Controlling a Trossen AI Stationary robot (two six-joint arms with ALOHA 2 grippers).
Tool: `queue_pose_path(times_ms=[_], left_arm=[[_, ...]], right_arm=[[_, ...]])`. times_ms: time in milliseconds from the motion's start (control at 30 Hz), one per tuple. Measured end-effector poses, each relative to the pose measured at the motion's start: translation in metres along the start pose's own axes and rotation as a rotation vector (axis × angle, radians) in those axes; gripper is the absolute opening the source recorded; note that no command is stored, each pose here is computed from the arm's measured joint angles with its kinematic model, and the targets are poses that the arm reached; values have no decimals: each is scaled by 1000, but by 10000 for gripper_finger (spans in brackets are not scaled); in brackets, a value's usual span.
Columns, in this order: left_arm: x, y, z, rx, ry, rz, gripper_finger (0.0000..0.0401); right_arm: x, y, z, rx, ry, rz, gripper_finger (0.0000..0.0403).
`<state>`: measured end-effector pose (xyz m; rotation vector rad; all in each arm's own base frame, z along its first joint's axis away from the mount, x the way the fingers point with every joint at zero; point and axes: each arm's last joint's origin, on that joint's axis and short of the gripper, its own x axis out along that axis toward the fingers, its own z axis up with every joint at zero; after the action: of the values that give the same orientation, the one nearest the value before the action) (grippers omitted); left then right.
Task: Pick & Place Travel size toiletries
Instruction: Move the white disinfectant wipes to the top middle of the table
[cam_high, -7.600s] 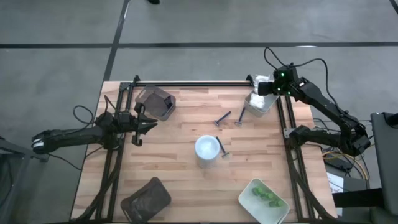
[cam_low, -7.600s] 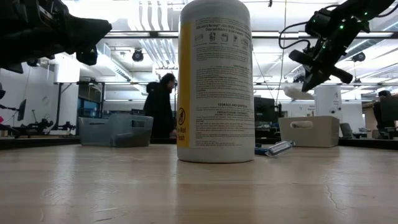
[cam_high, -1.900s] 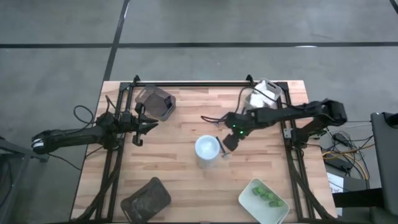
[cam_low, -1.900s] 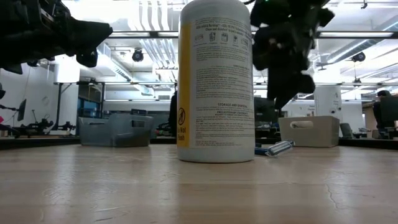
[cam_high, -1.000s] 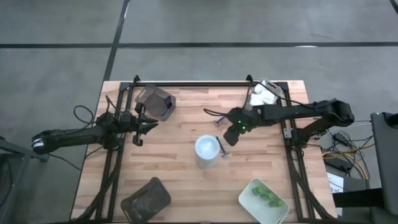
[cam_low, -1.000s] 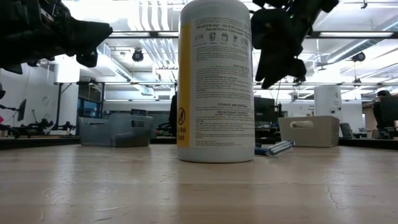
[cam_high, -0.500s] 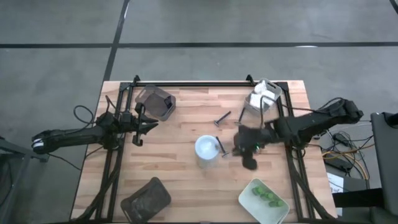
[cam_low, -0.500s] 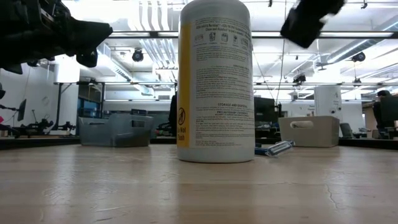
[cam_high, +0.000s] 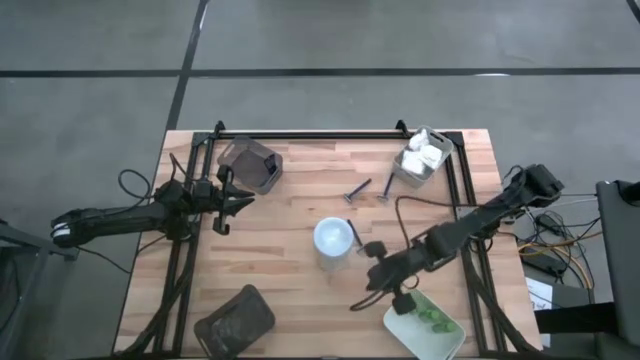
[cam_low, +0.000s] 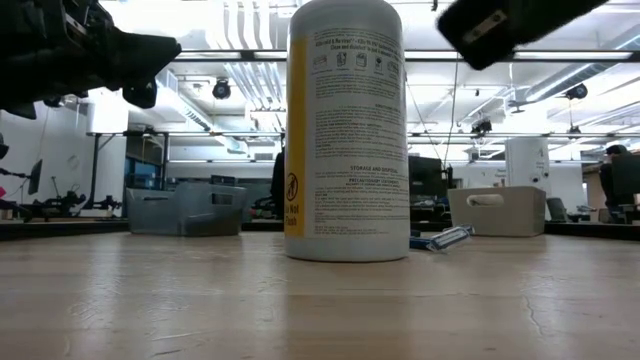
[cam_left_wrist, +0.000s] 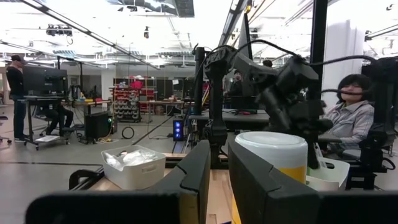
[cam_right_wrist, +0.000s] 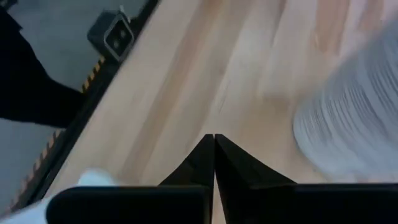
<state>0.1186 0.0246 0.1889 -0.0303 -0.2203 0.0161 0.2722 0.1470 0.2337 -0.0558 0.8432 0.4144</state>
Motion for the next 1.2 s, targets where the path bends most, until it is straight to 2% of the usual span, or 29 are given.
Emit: queue_pose_path(times_ms=[200, 333, 433, 600, 667, 900, 1200], left_arm=[[0, 0, 0, 0, 2, -4, 62], [0, 0, 0, 0, 2, -8, 62], [0, 0, 0, 0, 1, -10, 62], [0, 0, 0, 0, 1, -9, 62], [0, 0, 0, 0, 2, -9, 62], [0, 0, 0, 0, 2, -8, 62], [0, 0, 0, 0, 1, -7, 62]], right_arm=[[37, -3, 2, -96, -48, -25, 8], [57, -1, 2, -104, -68, -31, 8], [65, 12, 1, -138, -41, 75, 8], [73, 36, -2, -369, -20, 291, 8], [80, 38, -1, -422, -26, 365, 8], [115, 19, 11, -372, 7, 443, 8], [143, -5, 40, -336, -44, 406, 8]])
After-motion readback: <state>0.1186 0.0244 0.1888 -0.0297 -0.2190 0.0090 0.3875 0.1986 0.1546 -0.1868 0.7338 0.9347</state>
